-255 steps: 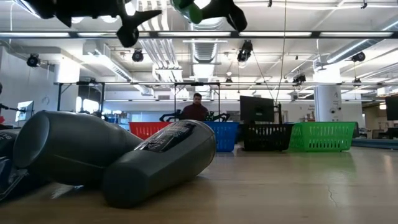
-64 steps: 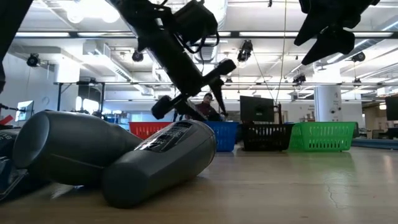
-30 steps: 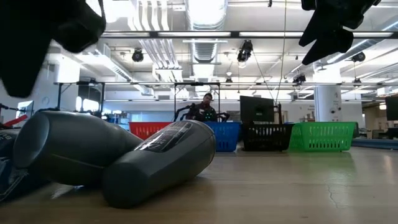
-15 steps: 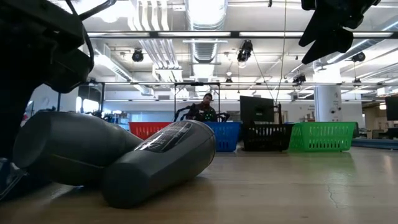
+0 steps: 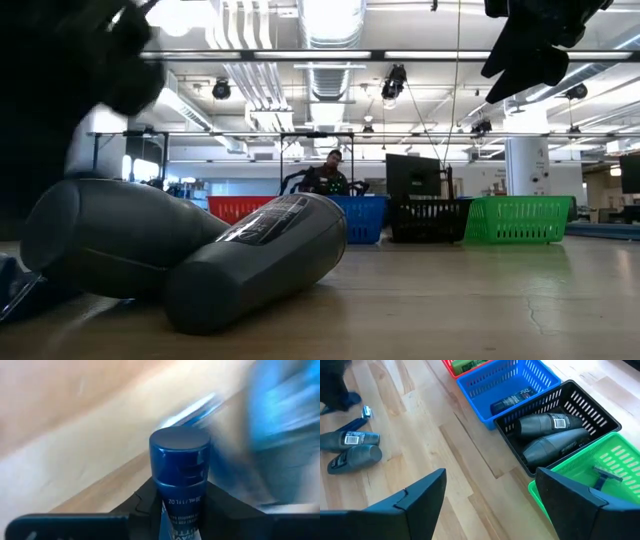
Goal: Pick & Place Travel size toiletries
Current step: Put the blue shave cream into the blue bin
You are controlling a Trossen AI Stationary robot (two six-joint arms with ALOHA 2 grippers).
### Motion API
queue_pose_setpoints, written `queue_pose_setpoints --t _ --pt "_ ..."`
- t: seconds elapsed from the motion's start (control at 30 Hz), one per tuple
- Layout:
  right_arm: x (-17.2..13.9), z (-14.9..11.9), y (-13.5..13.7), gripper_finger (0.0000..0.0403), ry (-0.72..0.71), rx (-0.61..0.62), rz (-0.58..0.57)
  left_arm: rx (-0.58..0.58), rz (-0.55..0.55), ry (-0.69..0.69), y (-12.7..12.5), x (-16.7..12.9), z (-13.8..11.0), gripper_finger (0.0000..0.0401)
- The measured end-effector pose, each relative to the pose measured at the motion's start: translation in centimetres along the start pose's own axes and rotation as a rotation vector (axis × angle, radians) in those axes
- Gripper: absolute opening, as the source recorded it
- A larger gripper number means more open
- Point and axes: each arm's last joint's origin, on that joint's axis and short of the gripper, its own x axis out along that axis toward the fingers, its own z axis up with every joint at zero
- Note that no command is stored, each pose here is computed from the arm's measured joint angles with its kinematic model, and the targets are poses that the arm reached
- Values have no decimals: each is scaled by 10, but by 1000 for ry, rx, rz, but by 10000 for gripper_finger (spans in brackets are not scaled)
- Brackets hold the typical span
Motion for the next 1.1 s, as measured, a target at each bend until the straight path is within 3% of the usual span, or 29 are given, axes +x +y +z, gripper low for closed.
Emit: queue_pose_setpoints --t 0.13,0.3,0.4,0.5,0.6,0.83,1.1 --pt "-1 0 -1 293 -5 24 5 -113 -110 -202 -6 -38 30 96" --pt "-8 2 -4 290 -25 60 25 -167 -232 -430 -10 -58 106 96" --pt "-15 4 -7 295 -54 97 36 -120 -316 -495 -12 -58 163 96" --pt "-22 5 -11 306 -82 128 49 -116 -330 -526 0 -54 218 96" --pt "-25 6 -12 320 -93 141 58 -117 -308 -491 14 -42 256 96" --pt "-25 6 -12 354 -92 182 60 -46 -292 -425 3 -18 293 97" --pt "-25 6 -12 363 -92 181 60 50 -109 -355 -6 -15 302 103"
